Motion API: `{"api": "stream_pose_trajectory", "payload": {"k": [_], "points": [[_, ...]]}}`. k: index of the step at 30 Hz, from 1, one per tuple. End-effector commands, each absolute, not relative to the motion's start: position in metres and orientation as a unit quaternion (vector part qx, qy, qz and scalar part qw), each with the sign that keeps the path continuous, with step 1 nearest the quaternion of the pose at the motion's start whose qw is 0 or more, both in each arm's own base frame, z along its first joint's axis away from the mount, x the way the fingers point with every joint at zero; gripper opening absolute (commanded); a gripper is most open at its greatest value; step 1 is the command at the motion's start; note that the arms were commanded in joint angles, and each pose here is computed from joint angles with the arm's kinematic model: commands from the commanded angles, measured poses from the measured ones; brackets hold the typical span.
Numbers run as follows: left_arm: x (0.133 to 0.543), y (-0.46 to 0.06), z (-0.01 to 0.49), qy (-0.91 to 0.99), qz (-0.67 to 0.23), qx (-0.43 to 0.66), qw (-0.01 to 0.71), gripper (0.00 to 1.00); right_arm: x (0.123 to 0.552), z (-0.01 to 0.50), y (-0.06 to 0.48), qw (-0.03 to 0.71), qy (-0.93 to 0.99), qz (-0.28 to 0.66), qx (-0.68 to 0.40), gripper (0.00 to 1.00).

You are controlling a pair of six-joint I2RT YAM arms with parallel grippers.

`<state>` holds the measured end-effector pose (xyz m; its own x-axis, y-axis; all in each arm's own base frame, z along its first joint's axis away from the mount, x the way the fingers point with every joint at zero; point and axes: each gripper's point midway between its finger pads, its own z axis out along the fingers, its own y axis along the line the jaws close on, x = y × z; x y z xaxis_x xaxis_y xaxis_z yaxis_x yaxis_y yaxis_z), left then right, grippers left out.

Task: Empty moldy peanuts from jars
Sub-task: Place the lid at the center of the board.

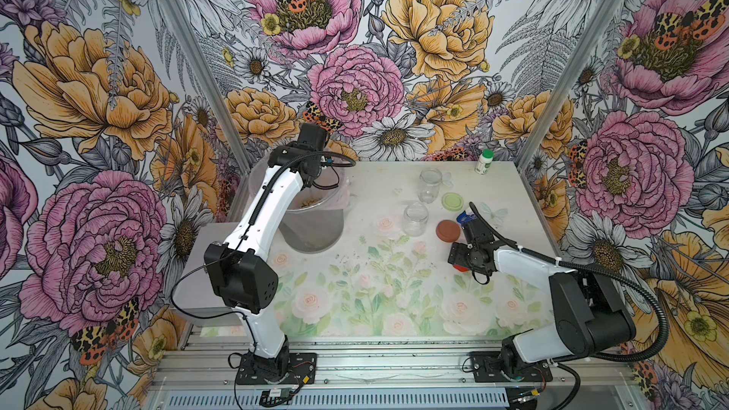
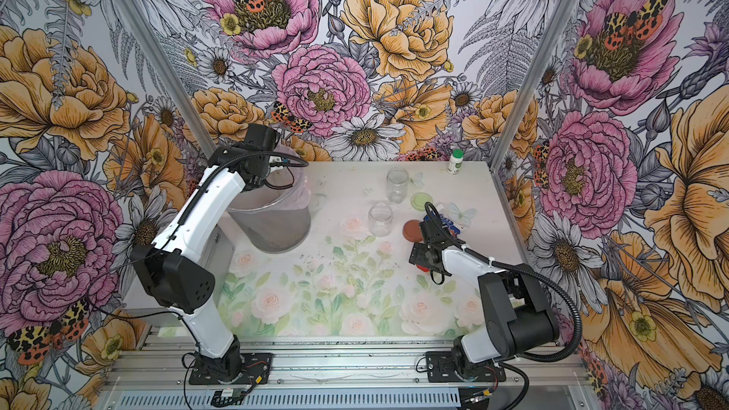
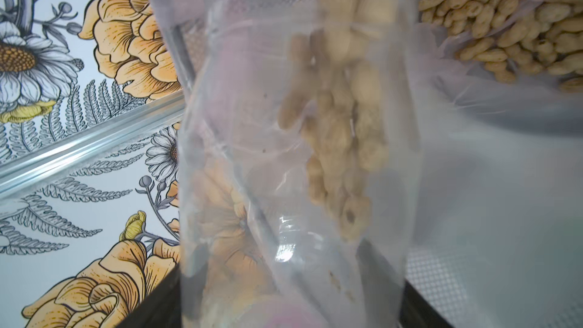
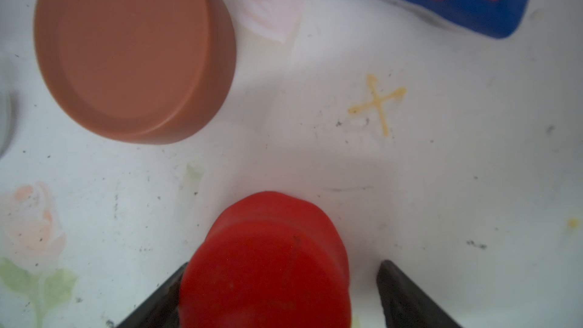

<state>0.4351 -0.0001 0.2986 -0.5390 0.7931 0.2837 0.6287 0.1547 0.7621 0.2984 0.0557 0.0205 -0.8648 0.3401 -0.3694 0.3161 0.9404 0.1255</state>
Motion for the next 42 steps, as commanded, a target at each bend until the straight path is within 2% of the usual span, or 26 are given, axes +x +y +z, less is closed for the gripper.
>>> {"api": "stream_pose_trajectory", "payload": {"k": [1, 12, 19, 24, 28, 31, 36, 42], "points": [[0.438, 0.003, 0.302, 0.741, 0.471, 0.472, 0.076, 0.34, 0.295, 0.02, 0.052, 0.199, 0.962, 0.032, 0.186, 0.9], [0.435, 0.008, 0.31, 0.744, 0.478, 0.461, 0.08, 0.33, 0.294, 0.02, 0.054, 0.197, 0.962, 0.038, 0.184, 0.9], [0.424, 0.012, 0.326, 0.758, 0.47, 0.438, 0.113, 0.3, 0.295, 0.035, 0.061, 0.214, 0.957, 0.067, 0.183, 0.89], [0.41, 0.002, 0.347, 0.79, 0.417, 0.4, 0.205, 0.3, 0.297, 0.06, 0.064, 0.234, 0.953, 0.081, 0.173, 0.88], [0.395, -0.004, 0.349, 0.803, 0.385, 0.387, 0.241, 0.29, 0.298, 0.086, 0.068, 0.259, 0.948, 0.1, 0.159, 0.88], [0.385, -0.012, 0.355, 0.822, 0.329, 0.36, 0.292, 0.29, 0.3, 0.099, 0.069, 0.274, 0.946, 0.103, 0.142, 0.88], [0.367, -0.058, 0.376, 0.829, 0.179, 0.35, 0.399, 0.3, 0.31, 0.127, 0.082, 0.305, 0.94, 0.129, 0.083, 0.87], [0.332, -0.171, 0.389, 0.768, -0.048, 0.4, 0.498, 0.33, 0.319, 0.22, 0.129, 0.377, 0.893, 0.244, -0.037, 0.84]]}}
